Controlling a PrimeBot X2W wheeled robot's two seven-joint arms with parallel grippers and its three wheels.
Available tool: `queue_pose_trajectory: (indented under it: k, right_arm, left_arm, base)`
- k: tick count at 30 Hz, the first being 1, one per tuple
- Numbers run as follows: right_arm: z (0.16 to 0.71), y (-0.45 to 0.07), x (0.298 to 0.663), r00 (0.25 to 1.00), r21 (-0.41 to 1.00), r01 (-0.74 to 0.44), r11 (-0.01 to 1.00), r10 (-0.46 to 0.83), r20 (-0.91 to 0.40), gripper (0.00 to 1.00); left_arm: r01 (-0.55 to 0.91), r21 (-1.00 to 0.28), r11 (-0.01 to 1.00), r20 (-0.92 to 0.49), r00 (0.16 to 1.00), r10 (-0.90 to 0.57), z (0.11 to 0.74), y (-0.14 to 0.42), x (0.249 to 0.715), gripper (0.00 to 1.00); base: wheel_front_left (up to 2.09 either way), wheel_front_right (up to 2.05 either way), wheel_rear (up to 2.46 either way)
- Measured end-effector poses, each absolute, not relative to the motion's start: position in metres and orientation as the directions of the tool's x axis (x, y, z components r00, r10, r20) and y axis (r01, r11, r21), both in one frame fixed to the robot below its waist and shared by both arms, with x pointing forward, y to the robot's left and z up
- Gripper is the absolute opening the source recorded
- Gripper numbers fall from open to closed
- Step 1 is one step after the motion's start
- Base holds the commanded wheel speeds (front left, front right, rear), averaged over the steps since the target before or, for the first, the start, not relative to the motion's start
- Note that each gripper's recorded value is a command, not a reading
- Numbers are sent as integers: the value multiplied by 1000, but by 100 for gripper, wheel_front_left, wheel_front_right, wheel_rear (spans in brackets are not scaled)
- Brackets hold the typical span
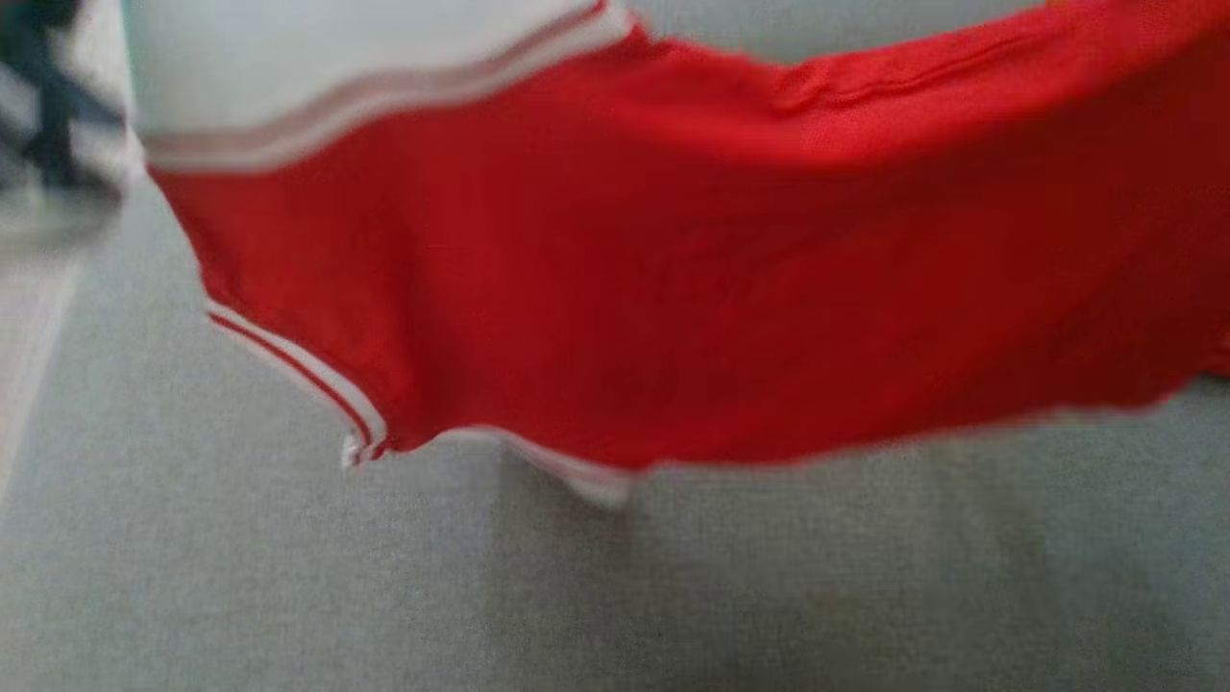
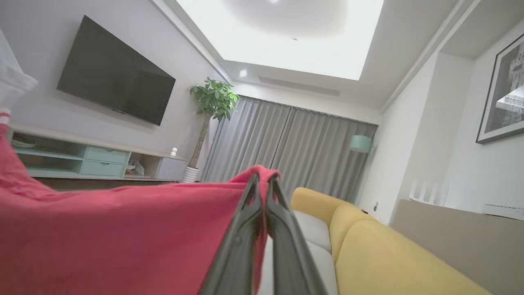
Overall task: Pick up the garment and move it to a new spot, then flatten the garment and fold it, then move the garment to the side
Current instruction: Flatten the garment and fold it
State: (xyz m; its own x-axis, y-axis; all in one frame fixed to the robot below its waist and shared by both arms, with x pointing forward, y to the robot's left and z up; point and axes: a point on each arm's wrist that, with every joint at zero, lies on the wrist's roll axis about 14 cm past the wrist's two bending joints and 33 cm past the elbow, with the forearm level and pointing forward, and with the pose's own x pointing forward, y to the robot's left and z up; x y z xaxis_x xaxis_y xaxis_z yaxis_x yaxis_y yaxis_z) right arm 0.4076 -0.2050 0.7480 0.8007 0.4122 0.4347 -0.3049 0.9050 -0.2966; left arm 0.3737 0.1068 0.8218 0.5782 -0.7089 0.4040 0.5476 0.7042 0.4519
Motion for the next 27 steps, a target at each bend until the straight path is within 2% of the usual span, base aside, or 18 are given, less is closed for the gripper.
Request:
queue_pose_trajectory:
  k: [4,10,15,21,27]
  right_arm:
    - [745,-201,454,842,-301,-305,903,404,358,0]
    - [712,-204,535,905,-267,-293,918,357,233,0]
    - [724,-204,587,889,-272,-251,929,332,314,0]
    - [725,-214,614,883,-305,-199,931,306,355,0]
    - [687,-224,625,917,-283,-214,935,292,272,0]
  left_arm:
    - [521,442,730,378,630,-679,829,105,422,0]
    - [473,414,778,312,729,-609,794,109,510,0]
    - [398,424,814,413,715,-564,802,112,563,0]
    - [357,428,830,490,680,-545,817,104,591,0]
    - [482,431,763,394,660,-640,770,81,586,0]
  base:
    - [0,0,0]
    - [0,0,0]
    - [0,0,0]
    - [0,0,0]
    - [0,0,0]
